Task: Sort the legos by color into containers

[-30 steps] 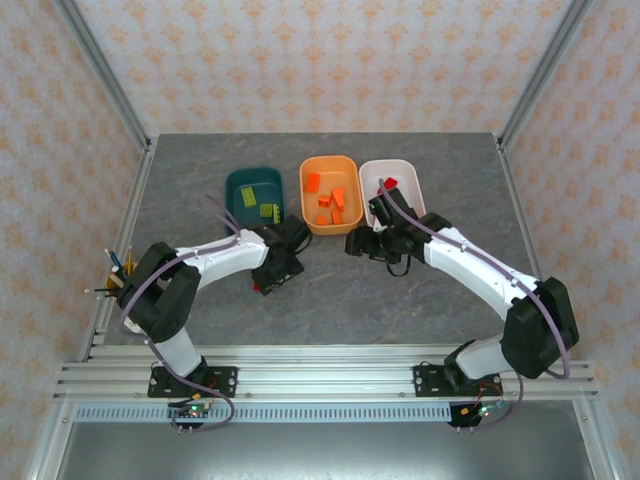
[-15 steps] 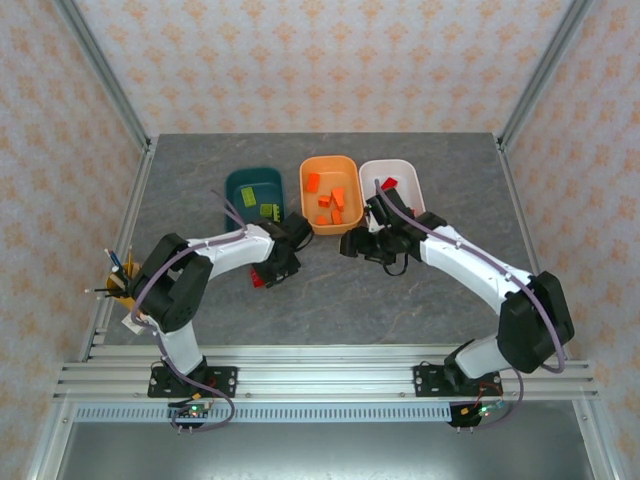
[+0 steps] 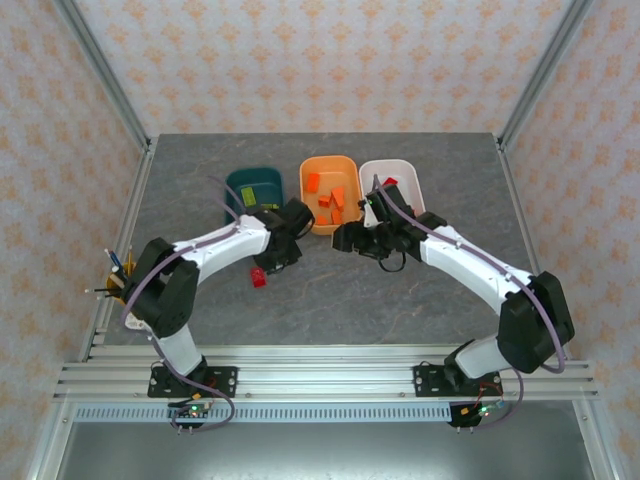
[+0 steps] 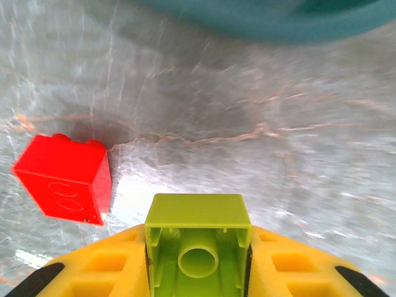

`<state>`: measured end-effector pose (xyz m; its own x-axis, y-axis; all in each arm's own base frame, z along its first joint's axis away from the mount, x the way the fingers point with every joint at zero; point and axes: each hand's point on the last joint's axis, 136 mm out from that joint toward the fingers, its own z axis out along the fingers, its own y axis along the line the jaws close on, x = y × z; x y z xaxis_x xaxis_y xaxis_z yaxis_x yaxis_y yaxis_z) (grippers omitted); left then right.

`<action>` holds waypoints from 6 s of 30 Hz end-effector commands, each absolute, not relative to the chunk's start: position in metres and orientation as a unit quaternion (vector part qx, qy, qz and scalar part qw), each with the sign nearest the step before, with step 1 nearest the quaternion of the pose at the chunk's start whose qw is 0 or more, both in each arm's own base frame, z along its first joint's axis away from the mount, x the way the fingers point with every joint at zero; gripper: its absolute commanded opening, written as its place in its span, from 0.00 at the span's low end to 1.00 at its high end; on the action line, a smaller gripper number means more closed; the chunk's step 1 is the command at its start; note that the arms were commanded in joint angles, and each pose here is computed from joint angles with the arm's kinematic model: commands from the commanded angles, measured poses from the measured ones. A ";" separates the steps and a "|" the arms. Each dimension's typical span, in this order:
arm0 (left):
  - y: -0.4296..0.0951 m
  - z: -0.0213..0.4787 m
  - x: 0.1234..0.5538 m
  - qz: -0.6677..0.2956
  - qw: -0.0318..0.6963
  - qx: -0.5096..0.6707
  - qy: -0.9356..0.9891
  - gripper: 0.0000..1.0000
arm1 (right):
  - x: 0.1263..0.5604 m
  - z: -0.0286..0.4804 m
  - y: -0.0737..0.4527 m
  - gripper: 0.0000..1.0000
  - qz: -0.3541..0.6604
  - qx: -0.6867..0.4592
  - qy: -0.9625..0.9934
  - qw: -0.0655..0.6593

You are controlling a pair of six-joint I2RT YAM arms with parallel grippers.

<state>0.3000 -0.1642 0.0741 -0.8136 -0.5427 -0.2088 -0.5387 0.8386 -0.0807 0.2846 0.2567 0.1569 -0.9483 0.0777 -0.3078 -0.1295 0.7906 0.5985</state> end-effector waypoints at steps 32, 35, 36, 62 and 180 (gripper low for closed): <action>-0.063 0.052 0.445 0.064 0.071 -0.260 0.961 0.40 | 0.362 0.185 0.340 0.65 0.427 0.026 0.881 0.203; -0.063 0.048 0.442 0.066 0.067 -0.261 0.961 0.44 | 0.361 0.183 0.338 0.65 0.422 0.027 0.884 0.201; -0.063 0.049 0.441 0.065 0.067 -0.260 0.961 0.47 | 0.361 0.183 0.338 0.65 0.421 0.025 0.884 0.202; -0.017 0.194 0.244 -0.024 0.239 -0.387 0.890 0.73 | 0.245 0.100 0.433 0.75 0.177 -0.217 0.942 0.186; -0.006 0.229 0.307 0.217 0.435 -0.177 0.856 1.00 | 0.320 0.194 -0.036 1.00 -0.143 0.262 0.836 0.461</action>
<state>0.3050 -0.0525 0.2151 -0.6507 -0.2906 -0.7015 -0.3855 0.9224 -0.0245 0.3092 -0.0103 0.1824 -0.5654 0.3717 -0.7363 0.5069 0.8608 0.0453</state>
